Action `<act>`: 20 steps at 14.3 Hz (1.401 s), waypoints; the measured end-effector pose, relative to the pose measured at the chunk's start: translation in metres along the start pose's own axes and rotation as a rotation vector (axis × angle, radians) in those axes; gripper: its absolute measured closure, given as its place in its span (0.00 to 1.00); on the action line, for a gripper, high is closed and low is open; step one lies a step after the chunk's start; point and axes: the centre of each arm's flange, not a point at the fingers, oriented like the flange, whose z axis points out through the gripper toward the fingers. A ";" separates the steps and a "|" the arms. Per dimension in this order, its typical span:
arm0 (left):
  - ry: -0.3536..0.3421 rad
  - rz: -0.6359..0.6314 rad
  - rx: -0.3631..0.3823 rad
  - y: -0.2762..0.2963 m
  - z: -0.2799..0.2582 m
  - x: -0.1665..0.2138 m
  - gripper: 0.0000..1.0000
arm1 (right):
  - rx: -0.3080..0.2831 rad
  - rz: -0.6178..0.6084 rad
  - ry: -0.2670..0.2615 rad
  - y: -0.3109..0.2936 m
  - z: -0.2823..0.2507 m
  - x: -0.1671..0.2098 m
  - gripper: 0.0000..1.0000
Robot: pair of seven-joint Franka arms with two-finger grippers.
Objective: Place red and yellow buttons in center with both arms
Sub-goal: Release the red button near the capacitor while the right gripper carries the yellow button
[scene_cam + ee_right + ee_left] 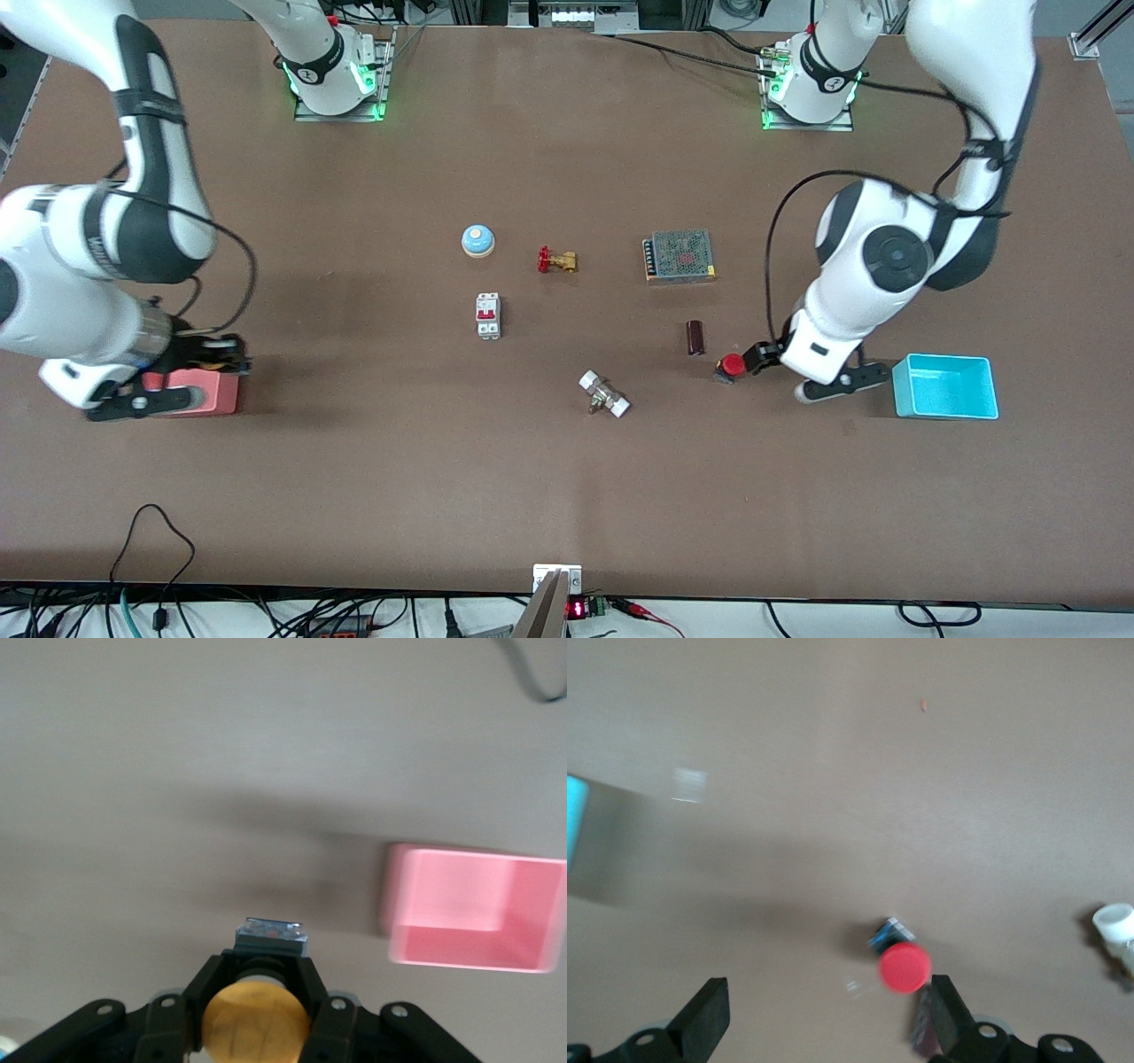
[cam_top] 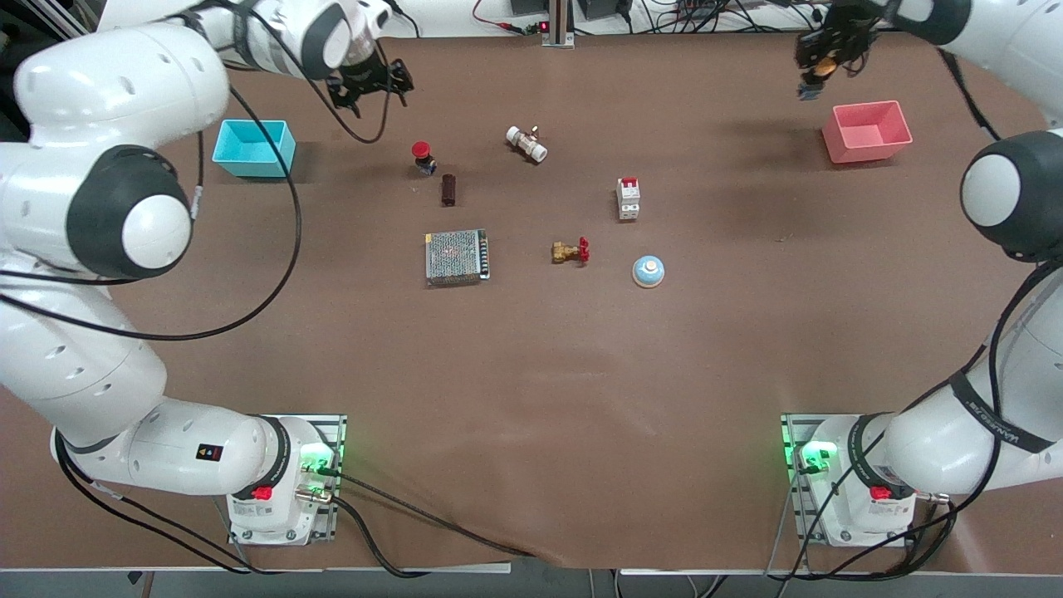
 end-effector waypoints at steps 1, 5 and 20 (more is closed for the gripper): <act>-0.002 0.019 0.009 -0.012 -0.021 0.002 0.00 | 0.015 0.010 -0.013 -0.025 0.010 0.002 0.60; -0.004 0.099 0.037 -0.059 -0.096 -0.001 0.00 | 0.043 0.004 -0.042 -0.088 0.058 0.009 0.60; -0.002 0.282 0.068 -0.143 -0.213 -0.014 0.00 | 0.004 0.043 -0.063 -0.163 0.171 0.010 0.64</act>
